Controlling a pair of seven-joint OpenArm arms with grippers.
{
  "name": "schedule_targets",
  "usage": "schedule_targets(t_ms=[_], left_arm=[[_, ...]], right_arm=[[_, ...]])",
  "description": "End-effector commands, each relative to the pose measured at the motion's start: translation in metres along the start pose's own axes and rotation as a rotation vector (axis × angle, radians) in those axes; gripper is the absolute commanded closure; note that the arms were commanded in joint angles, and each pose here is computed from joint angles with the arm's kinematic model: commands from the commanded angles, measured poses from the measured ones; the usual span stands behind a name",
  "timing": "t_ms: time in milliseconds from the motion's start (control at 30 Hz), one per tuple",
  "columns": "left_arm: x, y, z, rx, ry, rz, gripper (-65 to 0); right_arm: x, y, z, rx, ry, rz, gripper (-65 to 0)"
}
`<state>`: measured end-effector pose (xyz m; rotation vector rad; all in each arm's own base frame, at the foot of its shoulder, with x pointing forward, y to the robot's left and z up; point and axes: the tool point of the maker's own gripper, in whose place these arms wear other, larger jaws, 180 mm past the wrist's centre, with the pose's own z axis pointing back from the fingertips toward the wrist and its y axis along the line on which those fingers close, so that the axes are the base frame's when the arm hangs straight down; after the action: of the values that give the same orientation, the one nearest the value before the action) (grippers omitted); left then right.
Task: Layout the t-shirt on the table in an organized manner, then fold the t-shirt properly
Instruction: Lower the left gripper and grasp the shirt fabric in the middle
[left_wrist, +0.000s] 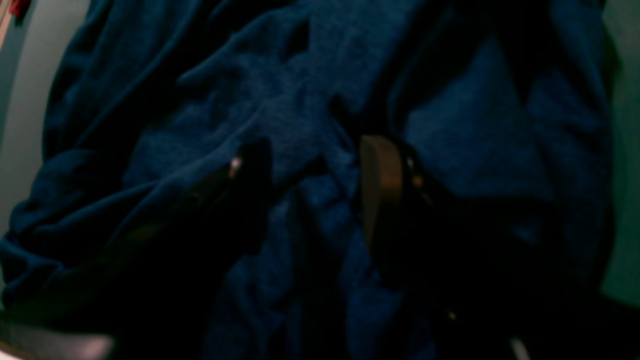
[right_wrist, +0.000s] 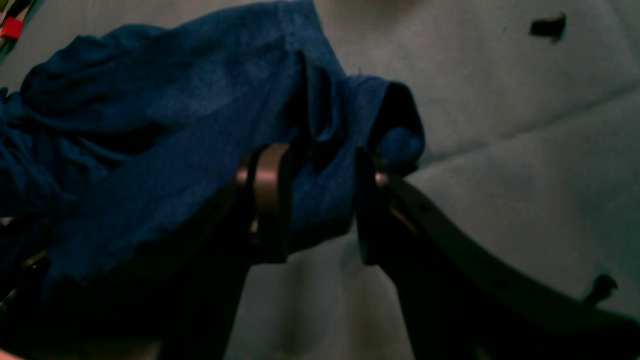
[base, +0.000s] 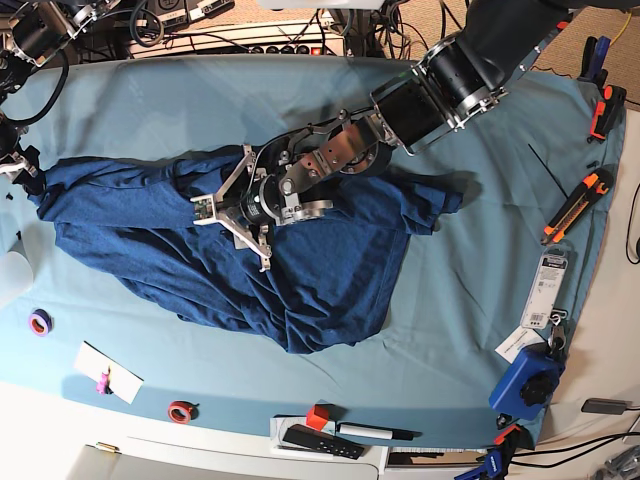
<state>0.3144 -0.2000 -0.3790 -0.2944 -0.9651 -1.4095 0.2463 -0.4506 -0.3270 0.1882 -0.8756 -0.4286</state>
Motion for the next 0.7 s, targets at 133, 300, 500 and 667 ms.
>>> schedule_targets(t_ms=[133,300,500,667], left_arm=[[0.03,0.036,0.007,0.156,-0.071,0.048,-29.6],[0.05,0.054,0.02,0.252,-0.118,0.093,-29.6],[0.067,0.046,0.027,0.227,-0.162,0.131,-29.4],[0.061,0.038,0.026,0.216,-0.151,0.144,-29.4]], right_arm=[[0.025,0.001,0.008,0.004,-0.064,0.028,-21.2],[0.025,0.002,0.008,0.009,-0.067,0.025,-21.2],[0.025,0.012,0.007,0.067,-0.076,-0.034,-21.2],[0.0,0.024,-0.006,0.104,-0.059,-0.093,-21.2]])
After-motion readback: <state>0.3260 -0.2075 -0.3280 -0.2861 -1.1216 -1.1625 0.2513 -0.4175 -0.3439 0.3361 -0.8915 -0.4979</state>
